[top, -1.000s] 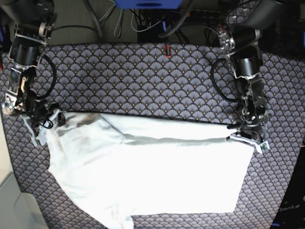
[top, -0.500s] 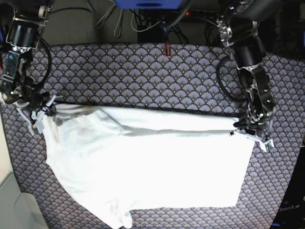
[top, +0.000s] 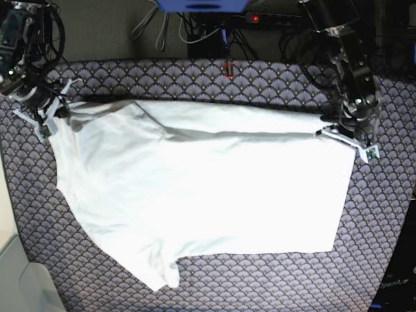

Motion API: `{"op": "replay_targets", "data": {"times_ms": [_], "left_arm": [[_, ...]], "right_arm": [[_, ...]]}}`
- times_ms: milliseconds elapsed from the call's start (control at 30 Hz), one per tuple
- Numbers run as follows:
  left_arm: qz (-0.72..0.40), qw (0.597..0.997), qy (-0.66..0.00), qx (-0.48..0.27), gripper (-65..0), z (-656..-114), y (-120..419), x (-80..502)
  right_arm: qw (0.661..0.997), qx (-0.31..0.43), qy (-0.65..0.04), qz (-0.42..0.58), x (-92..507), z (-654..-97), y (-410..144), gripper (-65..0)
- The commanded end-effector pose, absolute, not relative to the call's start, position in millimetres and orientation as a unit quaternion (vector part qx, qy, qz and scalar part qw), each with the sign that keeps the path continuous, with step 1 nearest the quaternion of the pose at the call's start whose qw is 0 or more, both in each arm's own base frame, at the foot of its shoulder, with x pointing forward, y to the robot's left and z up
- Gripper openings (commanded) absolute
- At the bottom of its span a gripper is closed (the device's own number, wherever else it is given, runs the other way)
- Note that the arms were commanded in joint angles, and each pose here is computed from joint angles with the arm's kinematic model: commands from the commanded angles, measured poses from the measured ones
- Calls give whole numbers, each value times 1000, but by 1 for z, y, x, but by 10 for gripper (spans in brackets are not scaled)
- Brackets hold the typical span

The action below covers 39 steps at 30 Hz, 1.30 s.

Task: Fold the T-shirt properly
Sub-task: 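Drag the shirt further toward the arm bases with both grippers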

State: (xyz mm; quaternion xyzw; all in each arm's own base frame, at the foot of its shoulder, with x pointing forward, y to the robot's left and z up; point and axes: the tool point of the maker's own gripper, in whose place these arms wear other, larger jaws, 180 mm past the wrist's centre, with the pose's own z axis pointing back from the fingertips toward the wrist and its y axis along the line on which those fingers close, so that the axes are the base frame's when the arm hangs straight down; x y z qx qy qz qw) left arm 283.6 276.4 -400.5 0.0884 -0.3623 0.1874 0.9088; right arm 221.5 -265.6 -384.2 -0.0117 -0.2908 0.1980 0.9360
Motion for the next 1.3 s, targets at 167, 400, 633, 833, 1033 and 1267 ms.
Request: {"op": "replay_targets", "data": {"times_ms": [167, 400, 633, 833, 1033, 1267], "left_arm": [[172, 908, -362, 123, -644, -392, 289, 251], [165, 912, -351, 134, -644, -394, 291, 231], [165, 912, -350, 133, -612, -395, 291, 230], [161, 914, -348, 133, -424, -395, 289, 227], [160, 913, -351, 134, -408, -392, 289, 227], [155, 912, -355, 138, -408, -387, 289, 222]], "right_arm": [[940, -17, -266, 215, 189, -387, -266, -650], [942, -5, -256, 216, 170, -394, -263, -650], [950, -23, -237, 202, 163, -394, -278, -649], [955, -55, -234, 174, 161, -384, -305, -522], [955, -60, -238, 169, 161, -382, -310, -373], [953, -56, -246, 167, 163, -380, -303, -370]]}}
